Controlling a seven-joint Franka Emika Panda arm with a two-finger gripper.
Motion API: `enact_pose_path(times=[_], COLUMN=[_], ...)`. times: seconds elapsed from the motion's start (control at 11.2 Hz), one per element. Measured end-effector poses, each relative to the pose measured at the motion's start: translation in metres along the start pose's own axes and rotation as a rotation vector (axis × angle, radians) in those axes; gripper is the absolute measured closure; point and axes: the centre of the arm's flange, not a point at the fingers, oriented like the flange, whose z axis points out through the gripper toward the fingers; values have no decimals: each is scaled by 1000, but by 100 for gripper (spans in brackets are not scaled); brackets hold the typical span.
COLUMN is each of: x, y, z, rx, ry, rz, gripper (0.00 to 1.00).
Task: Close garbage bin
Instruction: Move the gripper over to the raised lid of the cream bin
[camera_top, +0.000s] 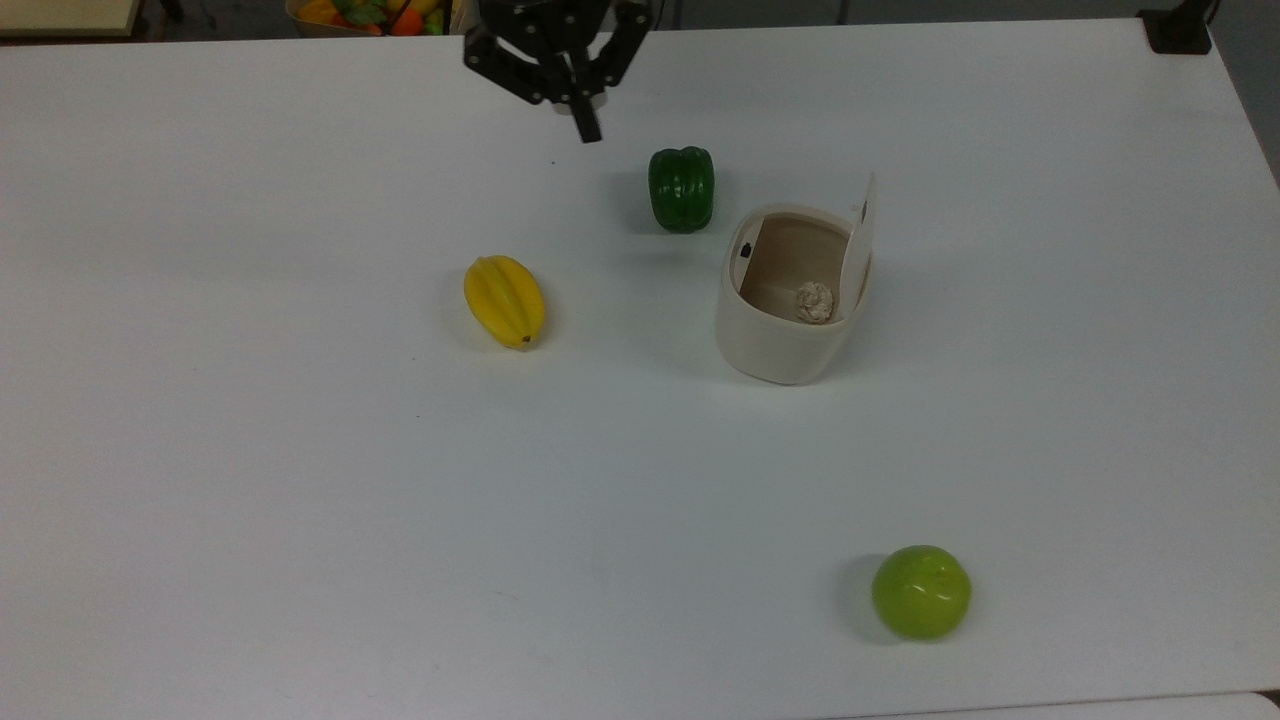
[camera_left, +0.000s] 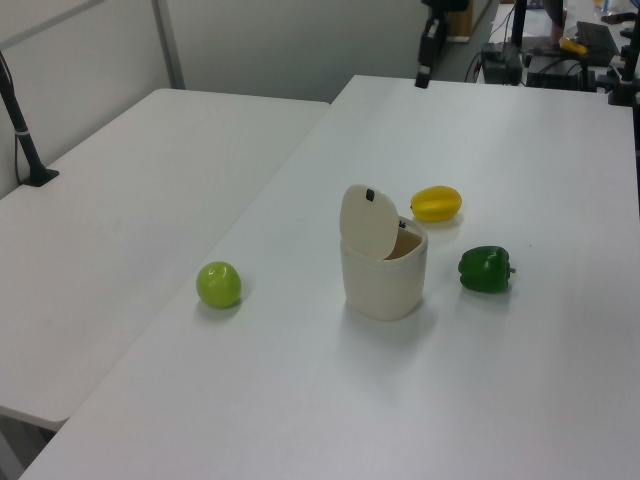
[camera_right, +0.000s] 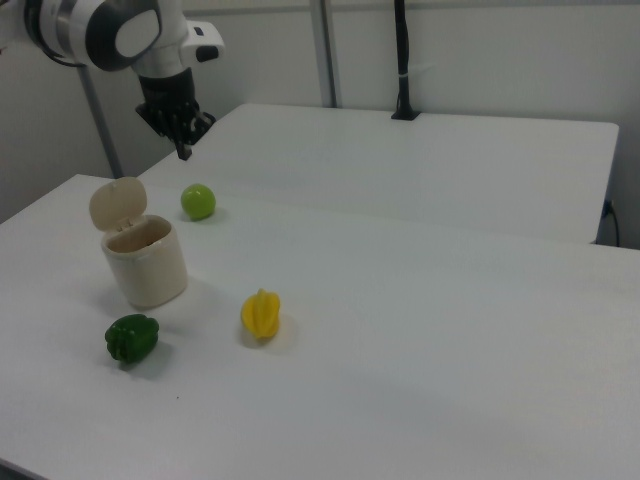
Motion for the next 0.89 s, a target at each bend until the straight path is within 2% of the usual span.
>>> enact_pose_path(times=[0.18,0.45,0.63,0.89], x=[8,13,13,10], y=[-30,-89,-127,-167], z=[-4,5,19,47], rx=[26,62,78,72], ry=[64,113,99,58], rz=[-71,-217,-296,-373], gripper=[99,99,99,99])
